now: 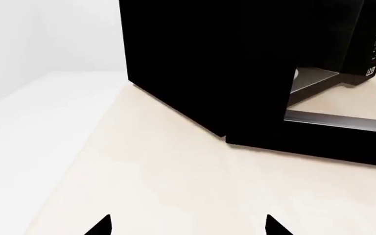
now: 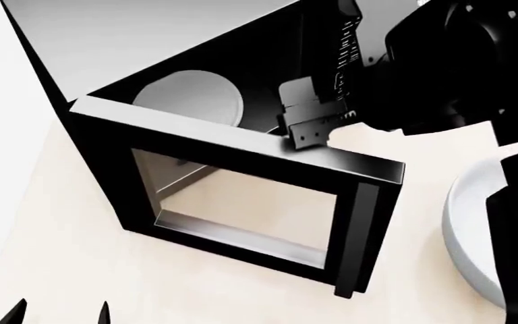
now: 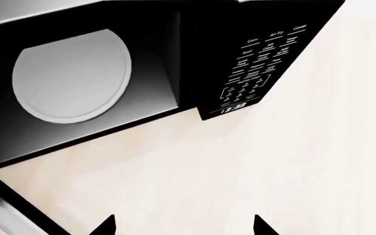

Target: Open the microwave.

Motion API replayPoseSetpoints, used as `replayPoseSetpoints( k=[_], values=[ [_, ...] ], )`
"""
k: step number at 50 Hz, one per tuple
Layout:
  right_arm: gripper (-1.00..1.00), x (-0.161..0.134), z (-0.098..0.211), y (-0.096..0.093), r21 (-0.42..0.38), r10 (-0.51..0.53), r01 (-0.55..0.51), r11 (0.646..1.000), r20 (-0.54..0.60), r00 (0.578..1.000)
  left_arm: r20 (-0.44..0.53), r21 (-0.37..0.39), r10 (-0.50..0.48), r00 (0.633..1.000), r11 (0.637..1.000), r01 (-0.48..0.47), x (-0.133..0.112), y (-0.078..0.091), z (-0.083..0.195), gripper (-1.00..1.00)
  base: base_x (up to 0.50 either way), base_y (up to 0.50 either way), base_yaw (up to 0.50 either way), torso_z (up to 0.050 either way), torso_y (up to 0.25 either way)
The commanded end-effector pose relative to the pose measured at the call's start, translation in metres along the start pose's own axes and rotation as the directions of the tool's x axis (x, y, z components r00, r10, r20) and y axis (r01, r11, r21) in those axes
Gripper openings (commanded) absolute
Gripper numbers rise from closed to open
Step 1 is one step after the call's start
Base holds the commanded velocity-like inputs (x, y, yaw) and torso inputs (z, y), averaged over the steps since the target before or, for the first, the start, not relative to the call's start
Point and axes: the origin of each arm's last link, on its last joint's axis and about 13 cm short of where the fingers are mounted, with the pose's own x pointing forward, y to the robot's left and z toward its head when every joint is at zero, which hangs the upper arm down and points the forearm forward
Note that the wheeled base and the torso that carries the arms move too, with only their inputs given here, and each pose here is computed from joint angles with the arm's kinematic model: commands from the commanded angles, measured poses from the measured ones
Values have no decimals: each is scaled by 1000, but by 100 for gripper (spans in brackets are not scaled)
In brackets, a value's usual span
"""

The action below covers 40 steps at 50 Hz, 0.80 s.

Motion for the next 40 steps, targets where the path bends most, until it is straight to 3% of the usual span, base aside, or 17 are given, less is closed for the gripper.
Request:
replayPoseSetpoints(
  k=[1,40],
  values=[
    [100,1,-9,1,-14,-5,5,1000,-18,1000,-26,-19,6,1000,1000,-6,-2,0,-3,100,0,0,0,0,0],
    [100,-13,-28,16,-50,55,-56,997,-15,998,-29,-19,9,1000,1000,-9,-2,0,-3,100,0,0,0,-1,-1]
  ],
)
